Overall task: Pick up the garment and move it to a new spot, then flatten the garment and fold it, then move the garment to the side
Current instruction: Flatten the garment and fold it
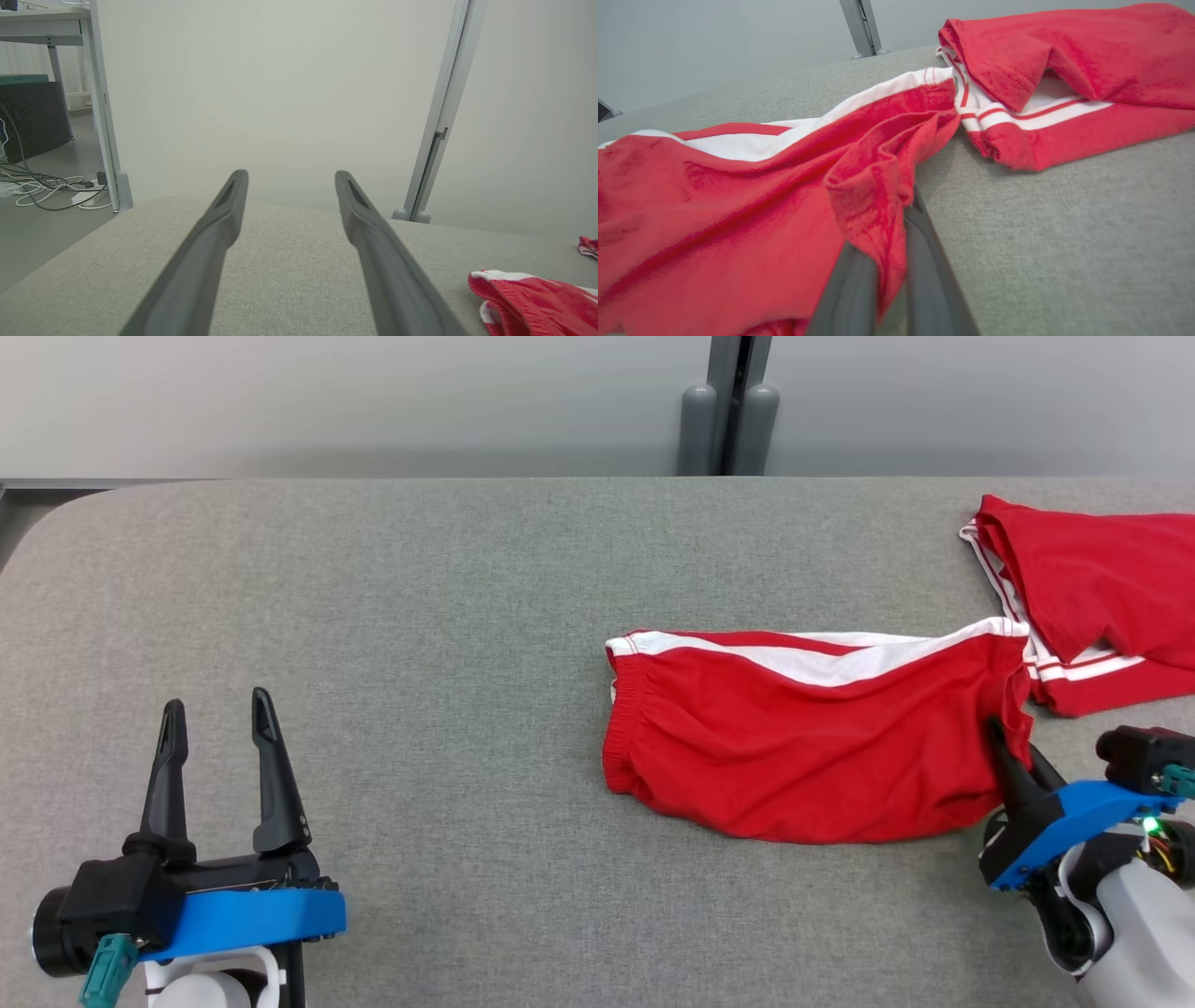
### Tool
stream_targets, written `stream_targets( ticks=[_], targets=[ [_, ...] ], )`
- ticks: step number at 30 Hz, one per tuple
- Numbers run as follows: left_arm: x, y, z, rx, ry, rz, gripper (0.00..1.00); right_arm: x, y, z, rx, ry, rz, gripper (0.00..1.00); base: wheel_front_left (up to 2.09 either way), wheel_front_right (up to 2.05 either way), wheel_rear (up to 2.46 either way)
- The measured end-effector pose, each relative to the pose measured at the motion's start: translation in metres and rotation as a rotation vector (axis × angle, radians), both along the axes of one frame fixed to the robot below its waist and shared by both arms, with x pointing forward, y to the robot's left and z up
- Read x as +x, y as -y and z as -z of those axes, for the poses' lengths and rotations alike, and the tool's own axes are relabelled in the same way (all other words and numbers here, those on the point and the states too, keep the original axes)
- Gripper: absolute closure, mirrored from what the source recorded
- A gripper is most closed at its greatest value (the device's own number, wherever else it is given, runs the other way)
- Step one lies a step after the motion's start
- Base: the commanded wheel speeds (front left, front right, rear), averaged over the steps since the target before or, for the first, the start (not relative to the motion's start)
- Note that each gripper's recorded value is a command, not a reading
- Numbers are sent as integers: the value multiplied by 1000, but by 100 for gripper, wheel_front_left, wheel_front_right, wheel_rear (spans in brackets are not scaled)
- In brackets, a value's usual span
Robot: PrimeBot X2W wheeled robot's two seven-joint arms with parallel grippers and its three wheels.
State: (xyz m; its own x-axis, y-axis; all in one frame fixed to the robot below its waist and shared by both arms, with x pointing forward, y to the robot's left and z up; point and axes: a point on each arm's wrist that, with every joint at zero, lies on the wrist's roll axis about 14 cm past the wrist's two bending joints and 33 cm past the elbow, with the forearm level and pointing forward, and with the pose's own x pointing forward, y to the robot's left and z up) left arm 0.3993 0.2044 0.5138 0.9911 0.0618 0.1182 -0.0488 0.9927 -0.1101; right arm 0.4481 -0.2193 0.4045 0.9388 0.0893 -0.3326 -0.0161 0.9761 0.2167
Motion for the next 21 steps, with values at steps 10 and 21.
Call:
stream_targets(
  ticks=[10,21],
  targets=[
    [-10,-3,-4,0,7,-10,0,36,-59,-50,44,144,-111,100,0,0,0],
    [-23,-16,-5,-8,6,-54,0,57,-155,-87,72,219,-318,100,0,0,0]
  ],
)
